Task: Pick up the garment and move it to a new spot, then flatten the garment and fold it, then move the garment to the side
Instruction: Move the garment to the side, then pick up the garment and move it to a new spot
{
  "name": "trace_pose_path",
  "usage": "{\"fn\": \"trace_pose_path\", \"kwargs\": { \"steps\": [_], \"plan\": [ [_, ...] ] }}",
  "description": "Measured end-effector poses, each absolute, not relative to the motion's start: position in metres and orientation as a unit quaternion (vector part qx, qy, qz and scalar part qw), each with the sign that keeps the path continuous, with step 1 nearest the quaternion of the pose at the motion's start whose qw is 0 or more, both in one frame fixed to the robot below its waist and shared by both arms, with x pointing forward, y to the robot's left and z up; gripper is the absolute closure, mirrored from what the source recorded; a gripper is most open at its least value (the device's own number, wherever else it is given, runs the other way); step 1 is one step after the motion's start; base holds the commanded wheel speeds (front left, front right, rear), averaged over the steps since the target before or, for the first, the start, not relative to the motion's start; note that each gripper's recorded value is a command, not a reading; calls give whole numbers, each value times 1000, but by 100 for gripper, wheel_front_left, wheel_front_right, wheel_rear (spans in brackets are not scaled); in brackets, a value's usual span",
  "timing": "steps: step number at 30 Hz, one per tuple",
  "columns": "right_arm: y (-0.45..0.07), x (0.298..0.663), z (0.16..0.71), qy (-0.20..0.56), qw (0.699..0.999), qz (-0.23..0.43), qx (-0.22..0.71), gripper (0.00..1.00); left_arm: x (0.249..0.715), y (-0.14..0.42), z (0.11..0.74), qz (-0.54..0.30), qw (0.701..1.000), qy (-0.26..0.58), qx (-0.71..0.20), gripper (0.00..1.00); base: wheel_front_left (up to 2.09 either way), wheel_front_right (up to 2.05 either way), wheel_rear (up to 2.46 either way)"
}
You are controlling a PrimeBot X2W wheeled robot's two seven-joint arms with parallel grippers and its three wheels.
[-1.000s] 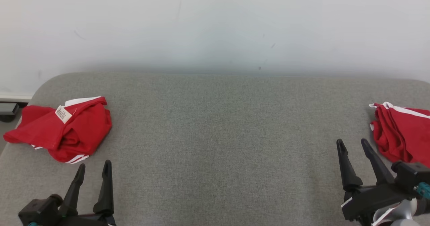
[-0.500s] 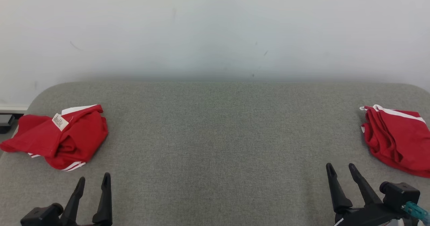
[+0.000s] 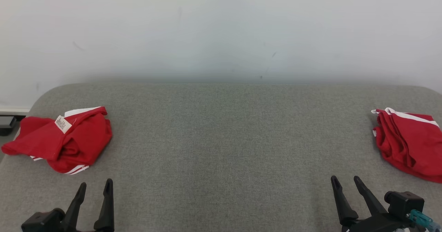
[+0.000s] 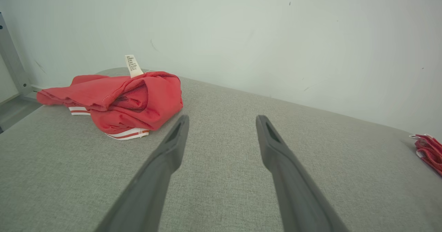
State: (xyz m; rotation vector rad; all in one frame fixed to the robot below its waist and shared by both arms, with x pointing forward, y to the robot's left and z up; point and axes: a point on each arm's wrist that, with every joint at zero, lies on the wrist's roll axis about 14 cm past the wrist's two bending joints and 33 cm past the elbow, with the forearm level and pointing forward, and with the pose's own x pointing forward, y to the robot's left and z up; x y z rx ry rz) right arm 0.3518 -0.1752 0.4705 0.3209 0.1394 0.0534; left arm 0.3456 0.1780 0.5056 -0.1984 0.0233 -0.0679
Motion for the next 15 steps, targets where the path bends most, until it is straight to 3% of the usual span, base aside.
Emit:
{"fn": "trace_pose_path", "kwargs": {
  "steps": [15],
  "plan": [
    [-145, 365, 474, 71, 983, 72, 154, 0, 332, 205, 504, 11, 995, 16, -94, 0, 0, 0, 0]
  ]
}}
